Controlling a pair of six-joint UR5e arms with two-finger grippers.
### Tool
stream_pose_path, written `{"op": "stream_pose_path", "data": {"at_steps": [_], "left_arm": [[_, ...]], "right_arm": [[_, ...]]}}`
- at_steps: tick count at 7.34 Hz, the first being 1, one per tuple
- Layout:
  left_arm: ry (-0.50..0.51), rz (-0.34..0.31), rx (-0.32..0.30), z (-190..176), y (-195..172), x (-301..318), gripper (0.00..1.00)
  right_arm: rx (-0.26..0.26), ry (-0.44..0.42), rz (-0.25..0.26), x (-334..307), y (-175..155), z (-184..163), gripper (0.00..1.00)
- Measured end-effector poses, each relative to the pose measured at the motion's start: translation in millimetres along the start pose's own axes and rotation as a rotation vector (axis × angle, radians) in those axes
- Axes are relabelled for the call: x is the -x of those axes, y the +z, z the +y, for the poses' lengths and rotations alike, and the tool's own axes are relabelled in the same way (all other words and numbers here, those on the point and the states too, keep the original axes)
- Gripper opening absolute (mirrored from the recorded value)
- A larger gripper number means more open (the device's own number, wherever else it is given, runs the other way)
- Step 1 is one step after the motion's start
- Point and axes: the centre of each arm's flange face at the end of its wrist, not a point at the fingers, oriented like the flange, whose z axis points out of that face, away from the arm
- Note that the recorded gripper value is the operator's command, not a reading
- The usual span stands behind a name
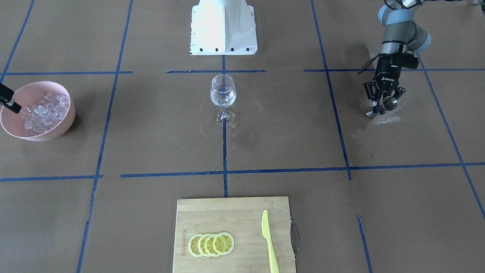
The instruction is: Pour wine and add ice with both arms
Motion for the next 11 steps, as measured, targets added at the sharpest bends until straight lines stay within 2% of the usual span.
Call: {"op": "stream_pose_path", "data": {"at_steps": [2, 5, 7, 8, 10, 11], "left_arm": [[-0.006, -0.012, -0.047, -4, 3, -7, 0.18], [-0.007, -0.009, -0.080, 4, 9, -29, 0.22], [0.026, -0.012, -0.079, 9, 10, -31, 0.33], [0.065, -0.012, -0.079, 9, 10, -30, 0.43], [0.089, -0.007, -0.081, 9, 9, -31, 0.49], [0.091, -0.006, -0.081, 9, 9, -31, 0.60]], "right_arm": [[0.002, 0.002, 0.001, -1, 1, 0, 1.00], [0.003, 0.001, -0.001, -1, 1, 0, 1.00], [0.002, 0.000, -0.001, -1, 1, 0, 1.00], [0.003, 0.000, -0.002, -1, 1, 0, 1.00], [0.003, -0.001, -0.002, 0, 0, 0, 1.00], [0.002, -0.001, -0.002, 0, 0, 0, 1.00]]}}
